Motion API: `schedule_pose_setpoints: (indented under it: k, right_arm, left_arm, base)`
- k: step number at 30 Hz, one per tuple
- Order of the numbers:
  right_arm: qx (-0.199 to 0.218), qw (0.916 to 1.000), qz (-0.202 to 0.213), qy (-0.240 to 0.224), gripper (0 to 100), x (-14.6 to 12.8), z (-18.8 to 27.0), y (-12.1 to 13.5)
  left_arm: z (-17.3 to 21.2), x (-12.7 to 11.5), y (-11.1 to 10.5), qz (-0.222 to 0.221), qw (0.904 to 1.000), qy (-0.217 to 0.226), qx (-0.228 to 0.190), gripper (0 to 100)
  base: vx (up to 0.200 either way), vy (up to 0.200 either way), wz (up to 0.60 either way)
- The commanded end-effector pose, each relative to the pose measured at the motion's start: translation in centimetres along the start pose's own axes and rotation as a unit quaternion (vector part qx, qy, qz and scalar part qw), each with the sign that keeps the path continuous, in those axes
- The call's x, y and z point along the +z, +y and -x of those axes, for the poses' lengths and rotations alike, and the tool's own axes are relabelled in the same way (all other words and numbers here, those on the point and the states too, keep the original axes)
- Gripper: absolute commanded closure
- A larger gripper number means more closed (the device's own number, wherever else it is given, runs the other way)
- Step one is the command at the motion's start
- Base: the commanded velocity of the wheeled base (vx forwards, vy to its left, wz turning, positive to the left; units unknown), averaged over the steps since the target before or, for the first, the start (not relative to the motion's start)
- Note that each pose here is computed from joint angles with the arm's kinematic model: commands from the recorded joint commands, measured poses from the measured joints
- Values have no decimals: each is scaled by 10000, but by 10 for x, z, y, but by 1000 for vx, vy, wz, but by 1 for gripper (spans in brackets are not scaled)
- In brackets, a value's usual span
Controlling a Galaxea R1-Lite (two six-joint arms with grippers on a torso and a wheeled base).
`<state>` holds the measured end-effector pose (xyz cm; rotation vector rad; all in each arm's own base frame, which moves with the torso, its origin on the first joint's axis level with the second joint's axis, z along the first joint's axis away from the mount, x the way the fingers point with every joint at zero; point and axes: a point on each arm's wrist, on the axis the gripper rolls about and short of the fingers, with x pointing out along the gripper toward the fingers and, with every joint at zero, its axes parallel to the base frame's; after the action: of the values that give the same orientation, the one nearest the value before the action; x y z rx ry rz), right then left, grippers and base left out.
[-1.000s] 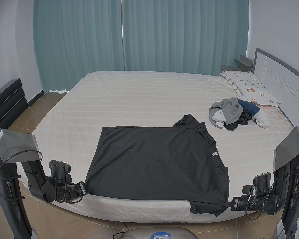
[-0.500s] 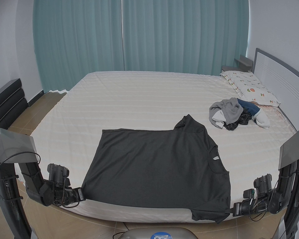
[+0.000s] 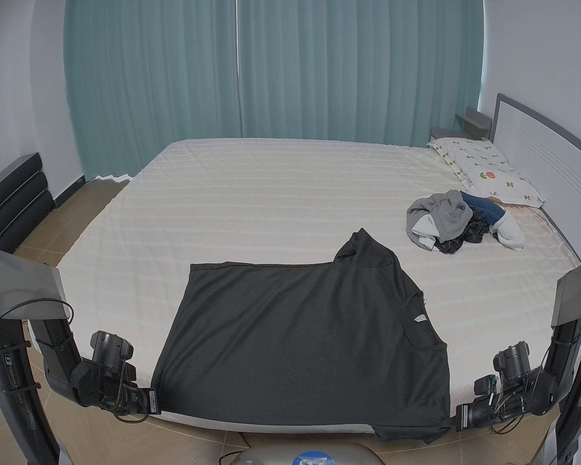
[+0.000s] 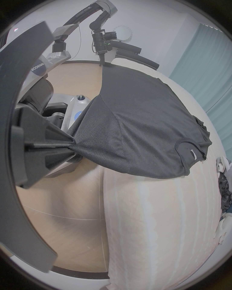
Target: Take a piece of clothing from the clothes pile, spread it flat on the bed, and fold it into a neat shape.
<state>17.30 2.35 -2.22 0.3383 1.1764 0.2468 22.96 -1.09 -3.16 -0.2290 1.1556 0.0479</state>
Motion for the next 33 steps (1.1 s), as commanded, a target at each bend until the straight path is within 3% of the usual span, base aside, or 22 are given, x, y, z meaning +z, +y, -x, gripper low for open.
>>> schedule_pose_setpoints:
  k: [1, 3, 5, 7, 12, 13, 18, 21, 27, 33]
  right_arm:
    - [13, 9999, 48, -109, 100, -2, 9, 3]
    - [47, 9998, 66, -200, 100, 0, 10, 3]
    - [158, 9982, 120, -574, 100, 8, 12, 5]
    - [262, 9952, 179, -928, 100, 16, 14, 7]
    - [504, 9834, 196, -1732, 100, 41, 13, 11]
    - [518, 9830, 198, -1750, 100, 42, 13, 12]
    - [704, 9711, 150, -2274, 100, 78, 6, 17]
    - [726, 9679, 173, -2402, 100, 91, 0, 17]
    - [733, 9667, 163, -2448, 100, 107, -8, 17]
    - [742, 9649, 175, -2514, 100, 116, -14, 16]
  left_arm:
    - [6, 2, -1, -66, 10000, -46, -17, 100]
    - [6, 5, -2, -40, 9999, -117, -50, 100]
    - [8, 14, -4, 94, 9993, -337, -150, 100]
    - [11, 24, -6, 449, 9971, -564, -264, 100]
    - [20, 56, -16, 1408, 9805, -1112, -800, 100]
    - [20, 57, -16, 1430, 9801, -1117, -806, 100]
    - [20, 85, -23, 2279, 9564, -1443, -1123, 100]
    - [17, 95, -26, 2596, 9459, -1503, -1239, 100]
    - [3, 106, -28, 2718, 9420, -1506, -1269, 100]
    - [-1, 118, -31, 3109, 9265, -1569, -1423, 100]
  base:
    - [0, 0, 0]
    - [0, 0, 0]
    - [0, 0, 0]
    - [0, 0, 0]
    - [0, 0, 0]
    - [0, 0, 0]
    - [0, 0, 0]
    - [0, 0, 0]
    - [0, 0, 0]
    - [0, 0, 0]
